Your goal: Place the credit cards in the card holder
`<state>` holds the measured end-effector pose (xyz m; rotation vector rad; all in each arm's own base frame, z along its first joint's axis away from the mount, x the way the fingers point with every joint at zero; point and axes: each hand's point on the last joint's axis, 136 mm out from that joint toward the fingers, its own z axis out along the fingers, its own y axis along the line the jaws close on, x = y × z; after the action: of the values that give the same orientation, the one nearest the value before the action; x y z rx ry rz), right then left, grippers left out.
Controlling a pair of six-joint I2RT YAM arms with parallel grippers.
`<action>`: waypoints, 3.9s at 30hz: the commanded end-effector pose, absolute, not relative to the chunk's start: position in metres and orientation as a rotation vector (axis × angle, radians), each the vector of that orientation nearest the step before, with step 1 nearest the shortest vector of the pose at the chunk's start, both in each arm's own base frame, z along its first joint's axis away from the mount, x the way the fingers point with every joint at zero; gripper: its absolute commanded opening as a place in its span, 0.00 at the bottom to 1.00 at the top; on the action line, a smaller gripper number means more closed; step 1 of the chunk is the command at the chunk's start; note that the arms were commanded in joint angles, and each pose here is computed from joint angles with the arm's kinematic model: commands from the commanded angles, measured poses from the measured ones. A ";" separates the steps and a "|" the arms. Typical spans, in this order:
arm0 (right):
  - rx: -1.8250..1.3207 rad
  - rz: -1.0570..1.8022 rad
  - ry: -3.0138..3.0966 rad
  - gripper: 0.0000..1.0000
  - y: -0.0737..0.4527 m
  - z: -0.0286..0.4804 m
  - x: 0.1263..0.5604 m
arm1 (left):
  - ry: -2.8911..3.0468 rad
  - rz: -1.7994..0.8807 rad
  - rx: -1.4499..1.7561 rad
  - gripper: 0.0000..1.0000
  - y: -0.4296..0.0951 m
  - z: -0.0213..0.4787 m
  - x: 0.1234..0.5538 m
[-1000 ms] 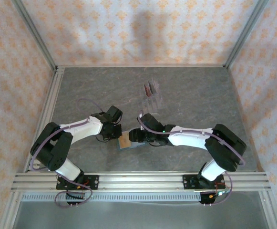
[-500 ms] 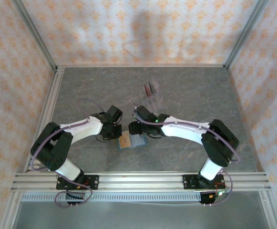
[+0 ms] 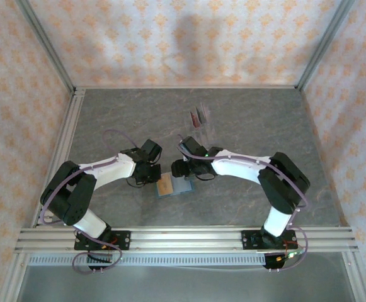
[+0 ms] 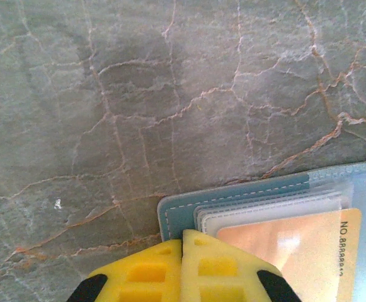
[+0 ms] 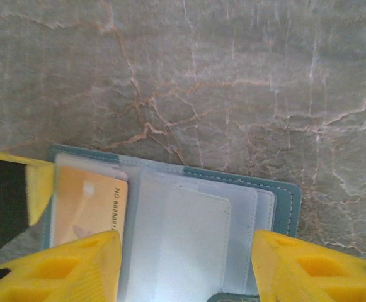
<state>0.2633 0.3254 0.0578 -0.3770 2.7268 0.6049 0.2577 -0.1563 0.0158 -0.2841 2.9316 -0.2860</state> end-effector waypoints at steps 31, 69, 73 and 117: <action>-0.468 0.572 2.688 0.45 0.343 0.072 0.259 | 2.950 -0.300 -0.238 0.00 -0.164 -0.003 0.258; -0.483 0.956 2.673 0.34 0.396 0.078 0.230 | 2.965 -0.406 -0.293 0.00 -0.168 -0.006 0.256; -0.479 0.988 2.684 0.36 0.401 0.072 0.229 | 2.953 -0.437 -0.326 0.00 -0.165 -0.004 0.257; -0.491 0.841 2.630 0.53 0.407 0.081 0.232 | 2.672 -0.411 -0.554 0.28 -0.095 0.055 0.260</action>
<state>0.2279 0.4209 0.0574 -0.4731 2.6801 0.9275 0.2623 -0.0892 0.0610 -0.5828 2.6498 -0.3744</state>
